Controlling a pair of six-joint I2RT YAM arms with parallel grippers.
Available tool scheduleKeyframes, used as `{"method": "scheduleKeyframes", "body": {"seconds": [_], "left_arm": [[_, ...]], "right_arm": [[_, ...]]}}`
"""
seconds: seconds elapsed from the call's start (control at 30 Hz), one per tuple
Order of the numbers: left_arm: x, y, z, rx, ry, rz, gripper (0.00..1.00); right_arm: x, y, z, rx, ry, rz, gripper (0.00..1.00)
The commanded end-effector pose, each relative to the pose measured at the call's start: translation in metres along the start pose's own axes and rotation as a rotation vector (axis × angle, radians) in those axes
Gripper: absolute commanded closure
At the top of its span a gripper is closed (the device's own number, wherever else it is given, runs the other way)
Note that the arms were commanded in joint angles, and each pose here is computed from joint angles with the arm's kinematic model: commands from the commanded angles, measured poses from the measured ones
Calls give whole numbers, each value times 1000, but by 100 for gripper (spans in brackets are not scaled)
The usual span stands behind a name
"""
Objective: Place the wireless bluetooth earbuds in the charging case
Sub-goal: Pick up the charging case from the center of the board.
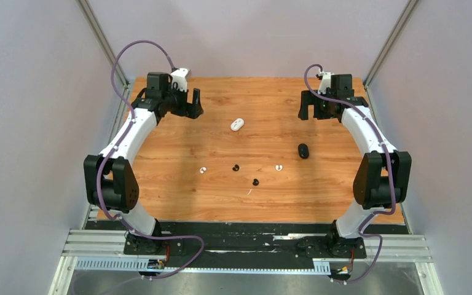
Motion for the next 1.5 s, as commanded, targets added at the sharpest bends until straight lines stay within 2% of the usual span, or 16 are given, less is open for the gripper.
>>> {"method": "scheduleKeyframes", "body": {"seconds": [0.0, 0.17, 0.3, 0.37, 0.47, 0.6, 0.73, 0.83, 1.07, 1.23, 1.37, 1.47], "left_arm": [[-6, -26, 16, 109, -96, -76, 3], [1, -50, 16, 153, -107, -129, 5], [3, -66, 14, 178, -121, -224, 9], [7, -74, 12, 222, -133, -256, 12], [20, -79, 7, 197, -112, -226, 13], [26, -78, 3, 83, -62, -185, 13], [29, -85, -5, 43, -31, -249, 15], [30, -78, -6, 13, 9, -217, 14], [-10, -50, -9, -95, 58, -250, 12], [-39, -41, -20, -120, 74, -246, 11], [-52, -49, -26, -129, 59, -261, 11], [-59, -53, -29, -146, 58, -269, 10]], "right_arm": [[-20, 18, 23, -67, -80, 116, 0], [-23, 42, 23, -196, -51, 366, 1], [-16, 50, 23, -280, -48, 456, 2], [-14, 53, 25, -303, -54, 503, 7], [-10, 63, 15, -367, -53, 640, 24], [13, 77, -3, -607, -73, 719, 35], [32, 79, -8, -879, -159, 785, 35], [54, 88, -8, -1115, -227, 808, 33], [120, 131, 2, -1363, -276, 866, 38], [169, 144, 6, -1410, -272, 860, 35], [196, 155, 13, -1321, -260, 861, 31], [209, 161, 8, -1316, -255, 873, 28]]}}
Point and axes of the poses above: each gripper's point midway between its finger pads, its own x axis out along the fingers, its own y axis along the line the jaws close on, z = x × y, the point moved 7 cm from there along -x, back along the fingers, and after that the axes turned 6 degrees about x, right-handed, at the moved point
